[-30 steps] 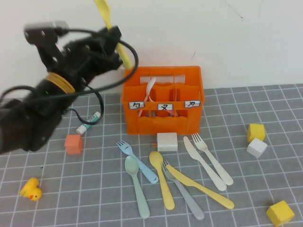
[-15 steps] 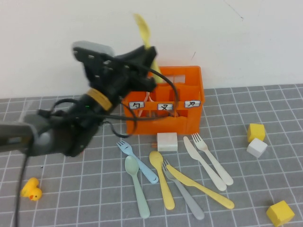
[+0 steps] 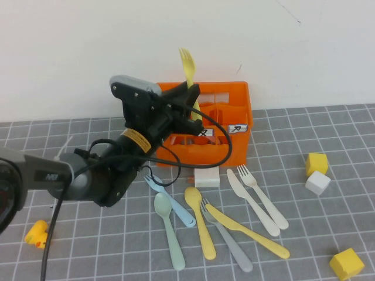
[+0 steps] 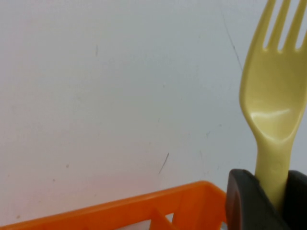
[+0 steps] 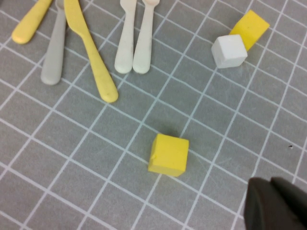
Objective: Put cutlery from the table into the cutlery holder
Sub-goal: Place the fork on the box, then pick up the fork, then place the fork on the box
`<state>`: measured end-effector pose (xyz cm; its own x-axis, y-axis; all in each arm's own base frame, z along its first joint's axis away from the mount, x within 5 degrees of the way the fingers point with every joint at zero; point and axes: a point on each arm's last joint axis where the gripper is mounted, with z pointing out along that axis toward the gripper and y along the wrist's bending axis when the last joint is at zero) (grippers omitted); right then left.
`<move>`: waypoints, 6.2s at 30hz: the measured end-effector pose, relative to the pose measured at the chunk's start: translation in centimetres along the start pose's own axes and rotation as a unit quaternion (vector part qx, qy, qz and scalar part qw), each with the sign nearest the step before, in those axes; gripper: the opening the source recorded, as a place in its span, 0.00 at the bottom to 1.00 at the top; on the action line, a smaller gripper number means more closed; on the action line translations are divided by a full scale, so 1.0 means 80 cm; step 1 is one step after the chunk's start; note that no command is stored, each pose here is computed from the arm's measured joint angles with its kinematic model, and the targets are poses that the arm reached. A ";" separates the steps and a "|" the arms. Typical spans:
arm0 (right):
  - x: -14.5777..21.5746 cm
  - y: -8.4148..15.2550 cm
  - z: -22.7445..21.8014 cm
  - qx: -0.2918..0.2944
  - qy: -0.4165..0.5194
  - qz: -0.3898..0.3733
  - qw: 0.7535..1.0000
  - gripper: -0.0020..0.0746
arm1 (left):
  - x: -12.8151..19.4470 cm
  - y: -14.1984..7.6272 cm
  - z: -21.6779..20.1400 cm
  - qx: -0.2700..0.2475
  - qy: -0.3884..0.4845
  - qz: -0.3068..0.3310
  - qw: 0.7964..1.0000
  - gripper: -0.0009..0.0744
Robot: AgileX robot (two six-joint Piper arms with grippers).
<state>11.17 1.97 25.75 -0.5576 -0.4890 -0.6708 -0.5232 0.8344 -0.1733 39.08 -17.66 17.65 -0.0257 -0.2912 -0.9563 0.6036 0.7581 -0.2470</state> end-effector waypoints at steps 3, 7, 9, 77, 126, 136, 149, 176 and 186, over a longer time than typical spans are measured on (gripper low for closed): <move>0.001 0.001 0.000 -0.003 0.003 -0.001 1.000 0.02 | 0.006 0.002 0.000 -0.003 0.004 0.014 1.000 0.17; 0.002 0.002 0.000 -0.008 0.007 -0.001 1.000 0.02 | 0.012 0.005 0.000 -0.007 0.009 0.021 1.000 0.17; 0.002 0.003 0.000 -0.012 0.010 -0.001 1.000 0.02 | 0.015 0.007 0.002 -0.009 0.009 0.023 1.000 0.17; -0.147 -0.011 0.132 -0.161 0.018 -0.064 0.985 0.02 | -0.206 -0.113 -0.344 -0.239 0.258 0.036 0.935 0.01; -0.143 0.002 0.419 -0.170 0.130 -0.117 0.970 0.18 | -0.154 -0.120 -0.409 -0.214 0.186 0.013 0.959 0.01; -0.152 0.006 0.399 -0.201 0.140 -0.117 0.962 0.18 | -0.155 -0.120 -0.410 -0.212 0.180 0.013 0.960 0.01; -0.246 -0.001 0.265 -0.217 -0.011 -0.123 0.968 0.18 | -0.157 -0.121 -0.409 -0.207 0.169 0.015 0.963 0.01; -0.344 0.002 0.272 -0.207 -0.348 -0.154 0.901 0.18 | -0.159 -0.122 -0.408 -0.205 0.163 0.017 0.965 0.01; -0.356 0.006 0.325 -0.243 -0.365 -0.166 0.883 0.18 | -0.159 -0.122 -0.408 -0.205 0.163 0.018 0.965 0.01</move>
<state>43.55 22.89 26.05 0.1490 -0.2438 -0.9583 -0.8935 0.3819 -0.2361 7.52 -2.28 27.09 -0.3011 -0.1124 -0.9469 0.2443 0.9508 -0.1906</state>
